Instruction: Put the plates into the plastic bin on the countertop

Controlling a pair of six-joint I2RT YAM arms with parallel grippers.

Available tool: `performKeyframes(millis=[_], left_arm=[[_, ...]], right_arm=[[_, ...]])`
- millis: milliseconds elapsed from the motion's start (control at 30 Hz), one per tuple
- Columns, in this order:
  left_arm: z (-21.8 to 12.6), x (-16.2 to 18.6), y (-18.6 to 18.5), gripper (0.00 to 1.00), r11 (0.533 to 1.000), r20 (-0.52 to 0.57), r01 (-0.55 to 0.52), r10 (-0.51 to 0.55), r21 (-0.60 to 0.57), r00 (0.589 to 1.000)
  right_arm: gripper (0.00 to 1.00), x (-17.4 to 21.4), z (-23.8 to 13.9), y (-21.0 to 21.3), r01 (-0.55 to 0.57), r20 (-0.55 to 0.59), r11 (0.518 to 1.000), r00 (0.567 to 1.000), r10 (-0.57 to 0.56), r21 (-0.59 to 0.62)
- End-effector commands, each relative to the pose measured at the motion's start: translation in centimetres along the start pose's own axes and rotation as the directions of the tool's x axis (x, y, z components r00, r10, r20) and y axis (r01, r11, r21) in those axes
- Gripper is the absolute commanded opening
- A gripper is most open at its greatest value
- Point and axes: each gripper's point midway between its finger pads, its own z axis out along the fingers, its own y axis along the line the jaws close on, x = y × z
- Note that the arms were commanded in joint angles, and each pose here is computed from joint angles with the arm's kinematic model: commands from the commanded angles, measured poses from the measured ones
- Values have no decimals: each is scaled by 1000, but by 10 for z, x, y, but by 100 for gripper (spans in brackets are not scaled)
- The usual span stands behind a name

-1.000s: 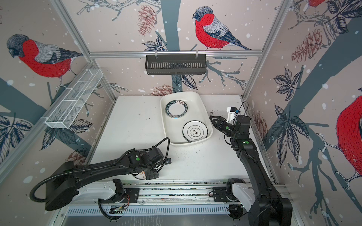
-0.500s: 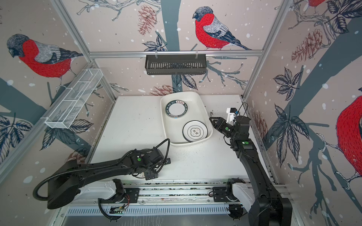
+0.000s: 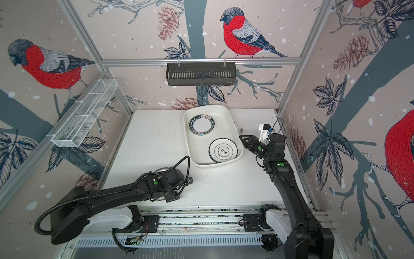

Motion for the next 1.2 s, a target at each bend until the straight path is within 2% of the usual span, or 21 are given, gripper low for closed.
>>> performKeyframes(millis=[0,267,500,1033,1167], left_arm=[[3,10,6,98,999,-33,-30,30,-14,999],[15,18,19,98,999,-49,-1,-1,-51,999],[11,16,16,98,999,-34,29,-29,-17,999],[-31,-22,40,98,997,60,75,-76,10,995],[-42,-31,58,98,991,82,132,-134,32,988]], right_arm=[[44,-4,-1,5,22,15,1000,1000,-22,-17],[44,-2,-3,5,23,14,1000,1000,-22,-20],[44,1,-4,3,20,14,1000,1000,-20,-16],[44,0,-5,4,25,15,999,1000,-25,-19],[44,-1,-5,5,29,16,999,999,-29,-24]])
